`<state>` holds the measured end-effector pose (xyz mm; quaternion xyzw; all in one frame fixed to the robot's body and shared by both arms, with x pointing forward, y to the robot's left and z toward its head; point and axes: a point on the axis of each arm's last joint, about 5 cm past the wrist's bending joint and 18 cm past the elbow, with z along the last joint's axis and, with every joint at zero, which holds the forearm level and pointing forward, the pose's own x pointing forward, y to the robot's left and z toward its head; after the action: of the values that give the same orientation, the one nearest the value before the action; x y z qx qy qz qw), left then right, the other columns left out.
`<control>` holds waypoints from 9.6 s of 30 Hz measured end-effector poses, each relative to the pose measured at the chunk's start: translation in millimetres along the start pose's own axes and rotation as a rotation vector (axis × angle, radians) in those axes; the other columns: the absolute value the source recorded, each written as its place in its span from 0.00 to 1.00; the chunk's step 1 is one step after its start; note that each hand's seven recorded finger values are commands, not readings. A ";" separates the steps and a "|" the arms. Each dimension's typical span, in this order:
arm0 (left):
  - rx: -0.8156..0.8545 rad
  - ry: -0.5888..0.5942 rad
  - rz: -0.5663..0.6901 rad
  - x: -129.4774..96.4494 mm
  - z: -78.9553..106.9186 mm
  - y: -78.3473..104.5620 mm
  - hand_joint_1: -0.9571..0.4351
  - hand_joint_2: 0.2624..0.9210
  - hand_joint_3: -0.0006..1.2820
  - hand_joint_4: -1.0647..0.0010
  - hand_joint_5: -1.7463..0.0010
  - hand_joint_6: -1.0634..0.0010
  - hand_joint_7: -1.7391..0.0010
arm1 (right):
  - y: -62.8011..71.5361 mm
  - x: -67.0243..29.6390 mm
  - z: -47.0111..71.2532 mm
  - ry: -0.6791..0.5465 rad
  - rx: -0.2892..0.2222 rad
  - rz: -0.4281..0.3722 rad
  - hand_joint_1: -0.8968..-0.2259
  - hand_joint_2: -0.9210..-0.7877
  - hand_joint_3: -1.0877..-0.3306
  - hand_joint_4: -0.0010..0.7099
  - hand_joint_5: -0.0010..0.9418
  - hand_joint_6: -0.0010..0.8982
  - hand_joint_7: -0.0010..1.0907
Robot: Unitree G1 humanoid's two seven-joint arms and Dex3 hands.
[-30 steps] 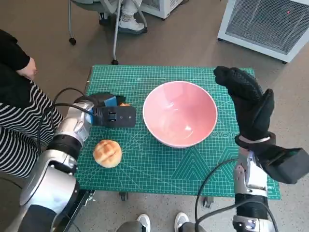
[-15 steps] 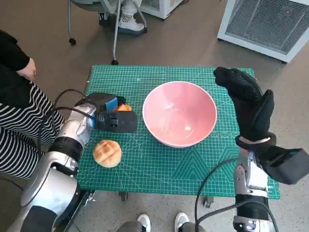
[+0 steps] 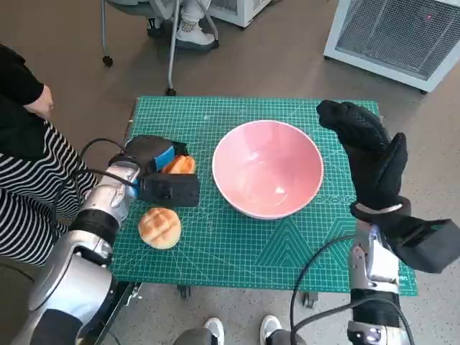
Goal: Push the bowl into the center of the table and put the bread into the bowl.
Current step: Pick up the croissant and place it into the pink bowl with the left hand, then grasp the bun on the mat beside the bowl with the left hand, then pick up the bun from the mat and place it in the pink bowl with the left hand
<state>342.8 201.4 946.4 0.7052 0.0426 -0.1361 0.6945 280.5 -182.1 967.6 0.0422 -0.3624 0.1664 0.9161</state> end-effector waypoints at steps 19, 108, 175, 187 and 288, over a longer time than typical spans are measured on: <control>-0.118 -0.029 0.039 -1.3 -5.2 11.7 0.69 1.00 0.07 0.39 0.30 0.41 0.35 | -1.0 -1.8 -0.5 0.012 0.009 0.002 0.19 0.00 0.35 0.19 0.00 0.08 0.43; -0.165 -0.672 0.004 3.0 113.3 64.4 0.51 0.80 0.00 0.84 1.00 0.76 0.95 | -10.0 -11.4 8.5 -0.004 -0.021 -0.037 0.17 0.00 0.34 0.17 0.00 0.05 0.42; -0.228 -0.503 -0.027 -145.7 -48.4 58.9 0.53 0.71 0.00 0.86 0.99 0.71 0.98 | -12.2 -12.0 7.8 0.000 0.000 -0.015 0.19 0.00 0.33 0.15 0.00 0.05 0.42; -0.199 -0.450 -0.141 -139.8 -40.9 47.3 0.52 0.70 0.00 0.85 1.00 0.70 0.98 | -12.7 -11.7 8.3 0.005 0.001 -0.006 0.19 0.00 0.33 0.15 0.00 0.05 0.43; -0.212 -0.611 0.207 -98.0 -18.6 49.2 0.69 1.00 0.05 0.34 0.30 0.42 0.36 | -14.0 -12.7 7.5 0.010 -0.003 -0.011 0.22 0.00 0.28 0.14 0.00 0.04 0.43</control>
<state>263.5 230.9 1018.6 0.5564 -0.2254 -0.2649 0.7546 271.7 -200.3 965.1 0.0418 -0.3578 0.1612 0.9188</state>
